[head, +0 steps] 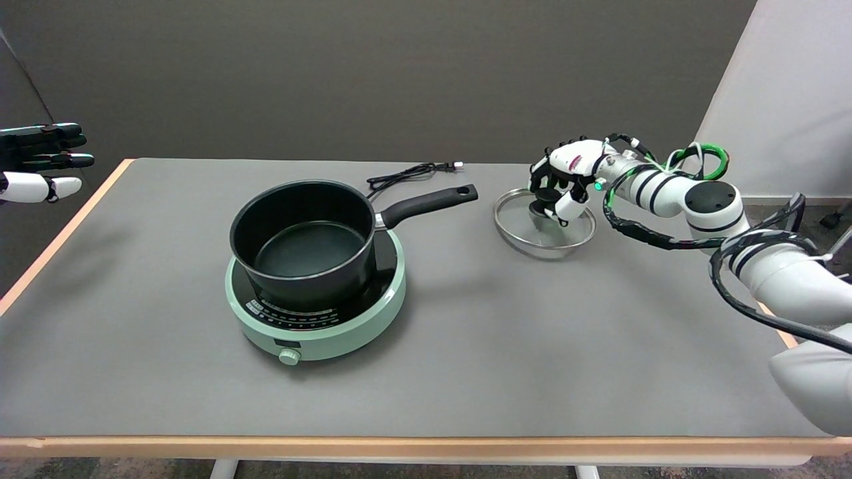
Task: Place the pot lid onto the table.
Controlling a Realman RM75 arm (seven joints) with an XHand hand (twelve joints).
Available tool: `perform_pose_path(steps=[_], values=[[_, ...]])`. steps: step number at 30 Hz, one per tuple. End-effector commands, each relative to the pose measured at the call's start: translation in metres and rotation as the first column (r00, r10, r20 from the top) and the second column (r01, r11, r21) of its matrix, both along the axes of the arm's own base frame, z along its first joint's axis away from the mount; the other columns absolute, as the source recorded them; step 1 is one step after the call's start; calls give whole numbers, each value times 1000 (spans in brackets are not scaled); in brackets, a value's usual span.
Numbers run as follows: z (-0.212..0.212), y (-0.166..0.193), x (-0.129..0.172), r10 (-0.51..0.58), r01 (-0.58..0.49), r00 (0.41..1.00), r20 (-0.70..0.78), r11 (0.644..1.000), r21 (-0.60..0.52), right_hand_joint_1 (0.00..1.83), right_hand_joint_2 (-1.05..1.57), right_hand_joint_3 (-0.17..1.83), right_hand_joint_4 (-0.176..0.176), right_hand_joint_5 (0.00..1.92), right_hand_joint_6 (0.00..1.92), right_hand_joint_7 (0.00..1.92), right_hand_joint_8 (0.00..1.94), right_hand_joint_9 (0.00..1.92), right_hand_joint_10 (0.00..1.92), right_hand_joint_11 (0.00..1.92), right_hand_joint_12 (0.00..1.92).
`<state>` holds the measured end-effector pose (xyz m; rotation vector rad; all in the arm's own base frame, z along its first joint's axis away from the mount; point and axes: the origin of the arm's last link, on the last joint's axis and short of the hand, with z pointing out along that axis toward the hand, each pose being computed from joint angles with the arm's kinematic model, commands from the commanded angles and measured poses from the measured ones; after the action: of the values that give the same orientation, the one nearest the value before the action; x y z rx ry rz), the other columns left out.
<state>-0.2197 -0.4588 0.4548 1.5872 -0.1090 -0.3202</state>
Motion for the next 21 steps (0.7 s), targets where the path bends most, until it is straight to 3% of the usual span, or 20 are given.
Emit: perform_pose_path(steps=[1, 6, 13, 21], values=[[8, -1, 15, 42, -41, 999, 29, 999, -22, 977, 563, 1034, 98, 490, 223, 597, 197, 590, 483, 386, 794], [8, 2, 31, 91, -91, 995, 43, 996, -7, 925, 460, 1048, 67, 383, 173, 402, 172, 428, 264, 299, 638], [3, 13, 57, 159, -162, 986, 57, 986, 40, 880, 405, 1032, 68, 352, 166, 307, 168, 309, 236, 233, 584], [-11, 55, 109, 340, -350, 935, 101, 932, 97, 873, 427, 1023, 62, 348, 165, 400, 173, 431, 269, 275, 630]])
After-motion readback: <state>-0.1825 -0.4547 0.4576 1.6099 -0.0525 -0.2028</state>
